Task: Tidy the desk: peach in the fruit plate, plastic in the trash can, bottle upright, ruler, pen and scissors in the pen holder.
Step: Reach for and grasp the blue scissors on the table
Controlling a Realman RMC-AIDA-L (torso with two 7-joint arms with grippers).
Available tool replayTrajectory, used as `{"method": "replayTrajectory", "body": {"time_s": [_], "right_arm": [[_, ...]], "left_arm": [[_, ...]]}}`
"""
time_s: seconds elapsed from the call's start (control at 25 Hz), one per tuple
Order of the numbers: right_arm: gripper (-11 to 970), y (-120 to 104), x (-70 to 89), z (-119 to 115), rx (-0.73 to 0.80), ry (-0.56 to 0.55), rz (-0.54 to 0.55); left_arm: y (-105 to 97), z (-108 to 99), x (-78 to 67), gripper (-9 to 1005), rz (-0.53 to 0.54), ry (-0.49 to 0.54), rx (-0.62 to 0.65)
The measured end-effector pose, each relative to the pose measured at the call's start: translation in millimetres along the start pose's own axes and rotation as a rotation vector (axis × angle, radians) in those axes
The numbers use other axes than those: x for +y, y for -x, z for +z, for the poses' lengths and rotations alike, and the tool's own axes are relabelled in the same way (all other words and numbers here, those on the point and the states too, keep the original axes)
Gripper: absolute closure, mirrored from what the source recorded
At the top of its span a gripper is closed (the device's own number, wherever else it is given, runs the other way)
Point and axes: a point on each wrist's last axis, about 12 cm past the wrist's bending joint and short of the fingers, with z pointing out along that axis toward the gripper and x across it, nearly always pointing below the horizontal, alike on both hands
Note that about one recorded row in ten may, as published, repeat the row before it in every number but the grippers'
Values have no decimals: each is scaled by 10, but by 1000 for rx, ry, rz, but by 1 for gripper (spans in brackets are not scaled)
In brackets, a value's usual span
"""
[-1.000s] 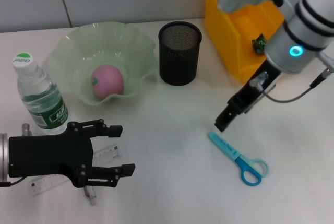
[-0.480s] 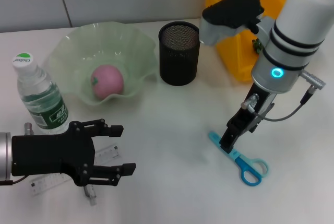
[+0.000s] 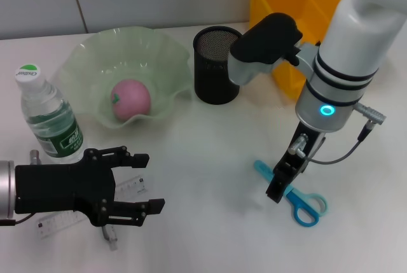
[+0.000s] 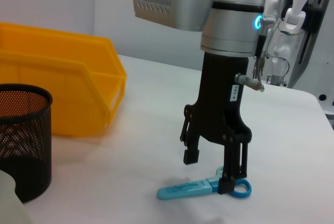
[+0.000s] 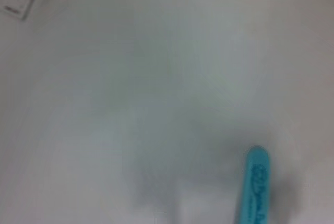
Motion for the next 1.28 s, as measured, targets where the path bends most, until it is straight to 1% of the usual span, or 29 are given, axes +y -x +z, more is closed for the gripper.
{"method": "replayTrajectory", "body": {"time_s": [0.24, 0.56, 0.88, 1.08, 1.2, 1.28], "right_arm": [[141, -2, 30, 27, -3, 16, -13], [141, -22, 62, 99, 8, 5, -33], [141, -66, 59, 145, 15, 7, -29], [285, -77, 39, 161, 8, 1, -22], [521, -82, 29, 165, 10, -2, -20], [563, -81, 25, 162, 8, -4, -20]], "left_arm": [[0, 4, -8, 129, -5, -7, 0], [-17, -11, -18, 129, -12, -4, -2], [-27, -18, -21, 130, -12, -1, -3], [-28, -18, -21, 130, -10, -1, -3], [-29, -18, -21, 130, -11, -1, -3], [-28, -19, -20, 130, -11, 0, -3]]}}
